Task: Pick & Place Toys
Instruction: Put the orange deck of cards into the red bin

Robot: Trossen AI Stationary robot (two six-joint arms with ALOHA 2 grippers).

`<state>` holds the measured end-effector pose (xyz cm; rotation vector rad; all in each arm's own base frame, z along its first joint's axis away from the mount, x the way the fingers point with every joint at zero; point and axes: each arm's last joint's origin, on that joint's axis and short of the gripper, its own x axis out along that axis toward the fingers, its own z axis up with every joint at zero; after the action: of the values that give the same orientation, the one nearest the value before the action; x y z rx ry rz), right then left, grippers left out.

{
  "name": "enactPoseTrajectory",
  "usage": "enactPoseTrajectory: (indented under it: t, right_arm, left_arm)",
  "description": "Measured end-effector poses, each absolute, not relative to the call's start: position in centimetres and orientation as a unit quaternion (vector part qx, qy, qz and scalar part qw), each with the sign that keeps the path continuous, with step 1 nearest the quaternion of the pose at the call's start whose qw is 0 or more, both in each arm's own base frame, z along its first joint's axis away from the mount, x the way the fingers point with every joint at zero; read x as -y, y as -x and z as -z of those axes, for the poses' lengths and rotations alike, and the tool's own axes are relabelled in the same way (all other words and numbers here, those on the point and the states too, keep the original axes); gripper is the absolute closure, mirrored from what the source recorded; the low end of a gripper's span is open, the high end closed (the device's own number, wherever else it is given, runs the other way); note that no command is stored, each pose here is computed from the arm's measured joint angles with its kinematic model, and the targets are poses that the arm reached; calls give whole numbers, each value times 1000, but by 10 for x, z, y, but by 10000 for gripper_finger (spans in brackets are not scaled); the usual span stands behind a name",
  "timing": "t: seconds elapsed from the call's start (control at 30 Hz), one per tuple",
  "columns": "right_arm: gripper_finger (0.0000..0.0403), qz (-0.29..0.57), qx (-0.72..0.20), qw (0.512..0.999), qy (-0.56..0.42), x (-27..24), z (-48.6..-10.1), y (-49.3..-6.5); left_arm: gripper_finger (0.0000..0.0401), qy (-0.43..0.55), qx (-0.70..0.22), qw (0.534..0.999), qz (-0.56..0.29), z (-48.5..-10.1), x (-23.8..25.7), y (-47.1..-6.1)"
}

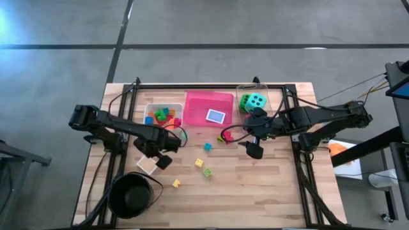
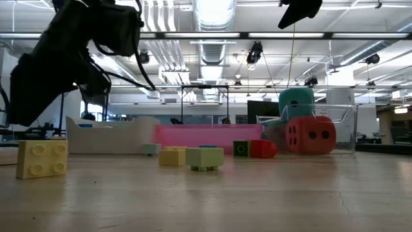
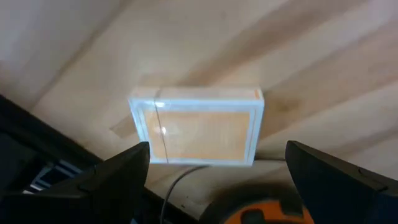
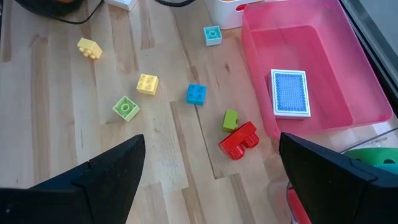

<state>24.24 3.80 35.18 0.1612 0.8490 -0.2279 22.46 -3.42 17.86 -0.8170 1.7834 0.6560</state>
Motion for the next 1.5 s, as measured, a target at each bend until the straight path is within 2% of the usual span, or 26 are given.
enactPoseTrajectory:
  t: [0.3,0.47,0.97,1.03,1.3,1.5]
  right_arm:
    - [41,110,-410,902,-78,-38,-352,-242]
    - [41,111,-410,902,-79,-38,-352,-242]
    - [41,111,-410,902,-80,-38,-352,-242]
    - [41,111,-410,902,-79,-38,-352,-242]
    - [41,111,-410,902,-80,-38,-352,-242]
    - [41,110,-410,902,-83,-38,-352,-242]
  left_arm:
    - [28,387,-732,473,-300,-178,39,-224]
    - [27,420,-730,460,-280,-165,40,-221]
    - [27,478,-699,472,-246,-135,41,-216]
    - [27,475,-692,486,-244,-137,41,-221]
    - [27,473,-610,600,-211,-151,34,-253]
    - [27,472,-581,632,-201,-153,26,-261]
